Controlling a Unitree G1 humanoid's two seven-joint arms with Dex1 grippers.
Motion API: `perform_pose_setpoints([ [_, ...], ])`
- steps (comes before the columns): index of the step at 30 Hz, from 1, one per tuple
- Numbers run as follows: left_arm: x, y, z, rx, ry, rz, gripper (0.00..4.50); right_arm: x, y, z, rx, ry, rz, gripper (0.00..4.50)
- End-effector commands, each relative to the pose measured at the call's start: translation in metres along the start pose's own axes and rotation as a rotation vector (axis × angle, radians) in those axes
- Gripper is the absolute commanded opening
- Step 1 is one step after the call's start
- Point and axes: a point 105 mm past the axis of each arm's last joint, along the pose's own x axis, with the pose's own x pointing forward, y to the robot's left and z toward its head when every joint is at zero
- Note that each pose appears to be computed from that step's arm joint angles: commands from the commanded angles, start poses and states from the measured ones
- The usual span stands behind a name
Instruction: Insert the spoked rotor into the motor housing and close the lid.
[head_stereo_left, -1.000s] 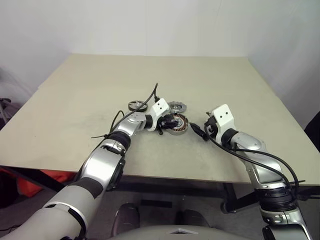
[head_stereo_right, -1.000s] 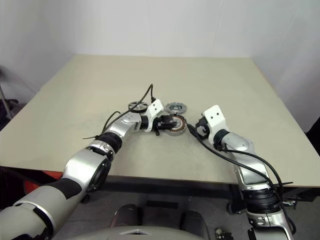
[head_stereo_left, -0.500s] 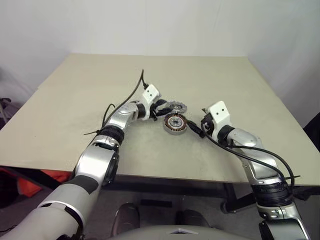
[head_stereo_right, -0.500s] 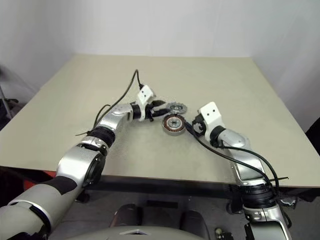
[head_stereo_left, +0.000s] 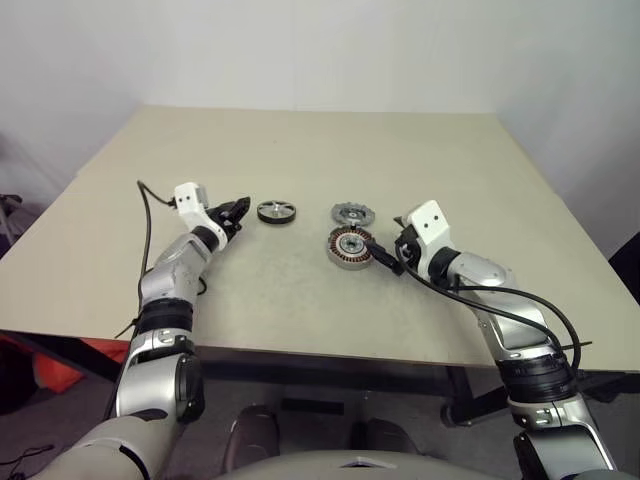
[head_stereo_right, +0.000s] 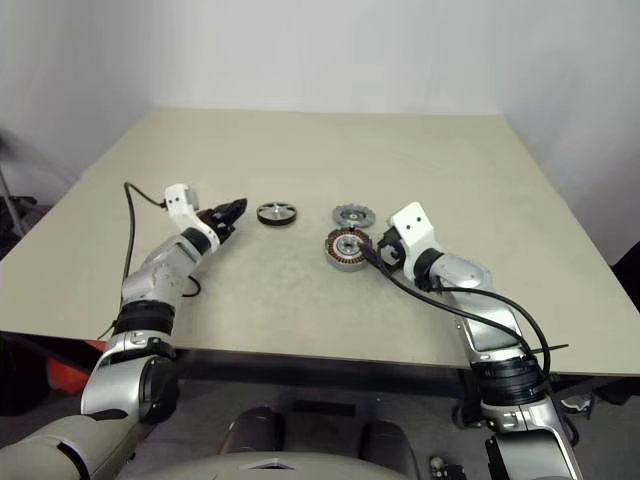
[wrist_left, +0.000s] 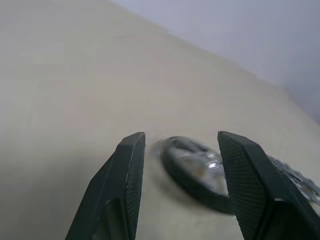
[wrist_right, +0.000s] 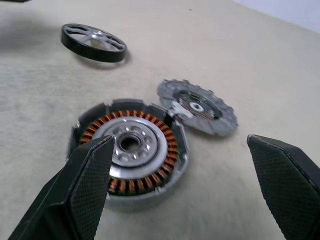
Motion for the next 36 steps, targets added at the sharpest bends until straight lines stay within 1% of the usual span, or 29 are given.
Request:
perform_pose_setpoints([
  [1, 0.004, -0.012, 0.015, -0.083, -0.054, -0.022, 2.44, 0.001, -0.004, 0.017, -0.049, -0.042, 0.010, 4.36],
  [2, 0.005, -0.012, 0.011, -0.142, -0.040, -0.015, 2.44, 0.001, -0.003, 0.018, -0.053, -0.041, 0.013, 4.36],
  [4, 0.008, -0.013, 0.001, -0.208, -0.008, -0.005, 2.44, 0.002, -0.004, 0.018, -0.062, -0.037, 0.019, 4.36],
  [7, 0.012, -0.019, -0.013, -0.278, 0.041, -0.015, 2.44, 0.001, -0.005, 0.018, -0.070, -0.030, 0.024, 4.36],
  [13, 0.019, -0.020, -0.030, -0.367, 0.103, 0.006, 2.44, 0.000, -0.008, 0.021, -0.073, -0.033, 0.014, 4.36],
  [19, 0.027, -0.024, -0.039, -0.419, 0.143, -0.001, 2.44, -0.002, -0.010, 0.021, -0.073, -0.032, 0.002, 4.36],
  [25, 0.036, -0.032, -0.042, -0.513, 0.136, -0.004, 2.44, -0.001, -0.009, 0.019, -0.072, -0.029, -0.003, 4.36],
  [28, 0.038, -0.034, -0.042, -0.513, 0.134, -0.011, 1.82, -0.001, -0.010, 0.019, -0.072, -0.030, -0.008, 4.36],
  [32, 0.039, -0.036, -0.040, -0.516, 0.136, -0.029, 0.54, -0.001, -0.011, 0.020, -0.072, -0.032, -0.014, 4.36],
  [33, 0.039, -0.037, -0.040, -0.515, 0.138, -0.031, 0.42, -0.001, -0.011, 0.020, -0.072, -0.032, -0.015, 4.36],
  [36, 0.039, -0.036, -0.040, -0.508, 0.142, -0.031, 0.42, 0.000, -0.011, 0.020, -0.072, -0.033, -0.018, 4.36],
])
